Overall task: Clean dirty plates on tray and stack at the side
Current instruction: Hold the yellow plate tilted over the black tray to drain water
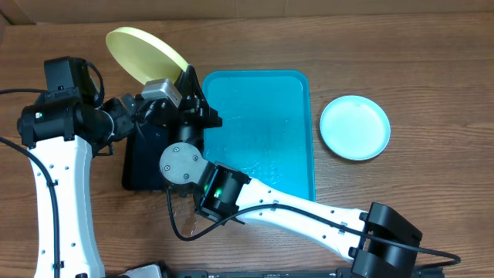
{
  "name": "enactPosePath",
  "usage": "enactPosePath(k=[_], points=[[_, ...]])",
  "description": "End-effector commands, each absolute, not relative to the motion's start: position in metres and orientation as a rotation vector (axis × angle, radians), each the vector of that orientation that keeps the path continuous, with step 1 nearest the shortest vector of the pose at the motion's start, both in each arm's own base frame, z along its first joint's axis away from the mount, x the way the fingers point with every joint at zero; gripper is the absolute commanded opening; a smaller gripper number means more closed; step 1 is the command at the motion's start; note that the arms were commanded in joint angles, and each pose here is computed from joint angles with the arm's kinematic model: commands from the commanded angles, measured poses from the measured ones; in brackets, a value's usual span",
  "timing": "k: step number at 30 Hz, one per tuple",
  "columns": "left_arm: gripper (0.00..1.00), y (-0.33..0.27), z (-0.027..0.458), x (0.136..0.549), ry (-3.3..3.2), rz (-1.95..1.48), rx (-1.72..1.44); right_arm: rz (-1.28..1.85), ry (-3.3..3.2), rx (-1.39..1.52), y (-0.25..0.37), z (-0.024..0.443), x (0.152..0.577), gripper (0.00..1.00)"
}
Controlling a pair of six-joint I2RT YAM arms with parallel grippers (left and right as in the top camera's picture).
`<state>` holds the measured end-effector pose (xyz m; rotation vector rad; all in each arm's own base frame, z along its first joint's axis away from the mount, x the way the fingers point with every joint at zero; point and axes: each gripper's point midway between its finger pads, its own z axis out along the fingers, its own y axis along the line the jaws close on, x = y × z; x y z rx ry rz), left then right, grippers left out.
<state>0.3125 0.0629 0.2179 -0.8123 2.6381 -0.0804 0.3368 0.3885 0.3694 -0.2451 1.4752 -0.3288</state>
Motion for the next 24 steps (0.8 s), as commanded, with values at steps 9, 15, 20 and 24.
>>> enactPosePath(k=[9,15,20,24], points=[[1.0,0.064,0.226,0.315,2.609,-0.09,-0.825,-0.324,1.475,-0.232,0.383,0.384,0.332,0.04],[1.0,0.064,0.226,0.315,2.608,-0.09,-0.825,-0.328,1.479,-0.229,0.382,0.383,0.333,0.04],[1.0,0.064,0.226,0.315,2.609,-0.09,-0.825,-0.308,1.498,-0.172,0.377,0.379,0.335,0.04],[1.0,0.064,0.226,0.315,2.609,-0.09,-0.825,-0.28,1.545,-0.139,0.374,0.361,0.342,0.04]])
